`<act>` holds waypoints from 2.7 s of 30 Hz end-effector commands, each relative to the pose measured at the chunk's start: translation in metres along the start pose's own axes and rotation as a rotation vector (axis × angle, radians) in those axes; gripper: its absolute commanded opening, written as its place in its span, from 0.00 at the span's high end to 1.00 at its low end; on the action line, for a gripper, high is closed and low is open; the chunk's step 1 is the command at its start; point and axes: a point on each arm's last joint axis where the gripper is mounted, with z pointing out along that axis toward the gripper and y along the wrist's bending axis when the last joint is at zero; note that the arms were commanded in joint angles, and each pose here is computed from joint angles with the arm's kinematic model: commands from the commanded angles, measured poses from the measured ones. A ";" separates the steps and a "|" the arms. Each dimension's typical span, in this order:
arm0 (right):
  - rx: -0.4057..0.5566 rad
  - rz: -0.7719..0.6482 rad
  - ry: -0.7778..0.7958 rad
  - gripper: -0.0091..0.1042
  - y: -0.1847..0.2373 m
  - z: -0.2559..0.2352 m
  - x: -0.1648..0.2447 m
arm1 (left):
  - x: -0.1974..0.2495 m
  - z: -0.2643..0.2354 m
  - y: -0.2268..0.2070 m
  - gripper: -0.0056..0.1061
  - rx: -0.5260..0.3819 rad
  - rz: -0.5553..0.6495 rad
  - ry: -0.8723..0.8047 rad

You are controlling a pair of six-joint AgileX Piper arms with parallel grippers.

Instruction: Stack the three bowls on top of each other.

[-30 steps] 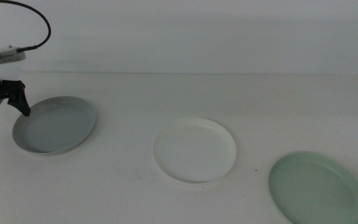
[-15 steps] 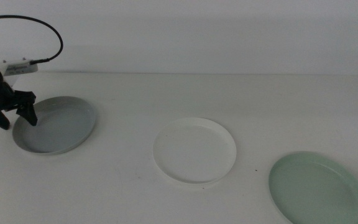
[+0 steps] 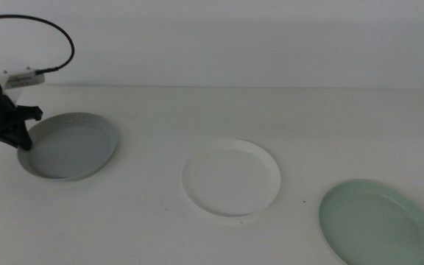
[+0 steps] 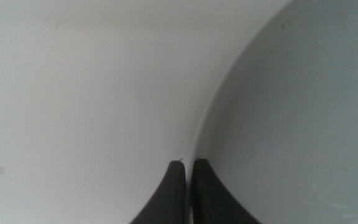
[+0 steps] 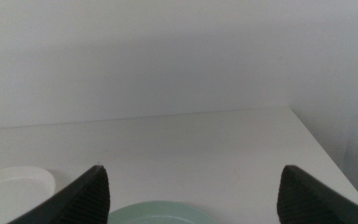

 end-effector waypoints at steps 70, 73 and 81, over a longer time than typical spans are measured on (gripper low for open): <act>0.004 -0.010 -0.013 0.21 0.000 0.000 0.000 | 0.088 -0.099 -0.273 0.11 0.230 0.506 -0.153; 0.004 -0.010 -0.013 0.21 0.000 0.000 0.000 | 0.109 -0.140 -0.271 0.11 0.233 0.583 -0.246; 0.004 -0.010 -0.013 0.21 0.000 0.000 0.000 | 0.195 -0.193 -0.255 0.11 0.254 0.658 -0.444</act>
